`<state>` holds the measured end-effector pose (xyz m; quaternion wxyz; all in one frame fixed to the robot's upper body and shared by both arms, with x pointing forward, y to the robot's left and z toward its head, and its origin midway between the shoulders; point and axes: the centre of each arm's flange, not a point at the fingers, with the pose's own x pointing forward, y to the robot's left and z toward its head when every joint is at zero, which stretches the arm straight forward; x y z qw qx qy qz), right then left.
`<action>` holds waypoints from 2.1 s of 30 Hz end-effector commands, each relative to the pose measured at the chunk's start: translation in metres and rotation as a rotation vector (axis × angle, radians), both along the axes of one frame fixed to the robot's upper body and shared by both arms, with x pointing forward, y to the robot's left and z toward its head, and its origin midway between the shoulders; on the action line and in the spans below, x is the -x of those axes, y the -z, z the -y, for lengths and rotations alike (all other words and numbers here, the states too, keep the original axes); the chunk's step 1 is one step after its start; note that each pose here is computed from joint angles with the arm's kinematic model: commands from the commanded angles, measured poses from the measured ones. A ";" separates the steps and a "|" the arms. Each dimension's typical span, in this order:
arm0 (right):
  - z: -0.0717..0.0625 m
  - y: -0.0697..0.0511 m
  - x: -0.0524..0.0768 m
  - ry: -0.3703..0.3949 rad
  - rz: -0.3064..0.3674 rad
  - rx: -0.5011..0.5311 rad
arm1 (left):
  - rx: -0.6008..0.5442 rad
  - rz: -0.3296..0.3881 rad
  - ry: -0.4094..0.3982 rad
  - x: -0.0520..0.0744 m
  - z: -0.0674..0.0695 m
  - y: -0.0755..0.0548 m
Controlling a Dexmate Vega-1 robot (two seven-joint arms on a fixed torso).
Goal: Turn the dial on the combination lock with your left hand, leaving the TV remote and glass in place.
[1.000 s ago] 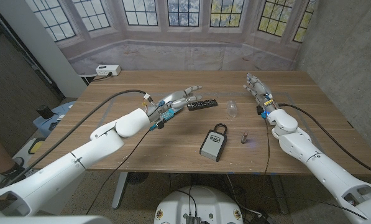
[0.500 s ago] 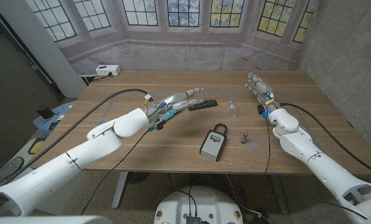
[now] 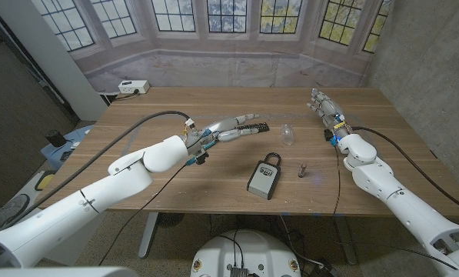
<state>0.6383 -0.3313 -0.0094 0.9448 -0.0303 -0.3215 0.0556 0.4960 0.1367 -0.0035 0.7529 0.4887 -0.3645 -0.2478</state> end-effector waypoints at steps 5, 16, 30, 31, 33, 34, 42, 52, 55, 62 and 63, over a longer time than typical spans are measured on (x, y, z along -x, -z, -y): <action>0.020 0.002 0.016 0.023 -0.016 0.025 | -0.107 0.047 -0.020 0.019 0.020 0.008; 0.023 0.005 0.018 0.019 -0.022 0.034 | -0.119 0.052 -0.021 0.030 0.022 0.018; 0.022 0.004 0.019 0.024 -0.007 0.016 | -0.115 0.050 -0.015 0.034 0.014 0.021; 0.023 0.005 0.019 0.027 -0.006 0.012 | -0.115 0.051 -0.014 0.033 0.014 0.021; 0.024 0.005 0.019 0.030 -0.006 0.010 | -0.124 0.055 -0.014 0.033 0.014 0.021; 0.025 0.006 0.019 0.032 -0.006 0.011 | -0.127 0.055 -0.011 0.032 0.014 0.021; 0.029 0.012 0.015 0.031 -0.006 0.003 | -0.157 0.037 0.008 0.031 0.019 0.023; 0.034 0.014 0.013 0.027 0.000 0.002 | -0.189 0.036 0.006 0.036 0.026 0.031; 0.036 0.014 0.013 0.028 0.002 0.004 | -0.212 0.046 0.003 0.039 0.029 0.033; 0.041 0.015 0.013 0.027 0.007 0.004 | -0.249 0.032 0.001 0.040 0.034 0.037; 0.042 0.015 0.013 0.026 0.008 0.003 | -0.254 0.032 -0.001 0.040 0.035 0.038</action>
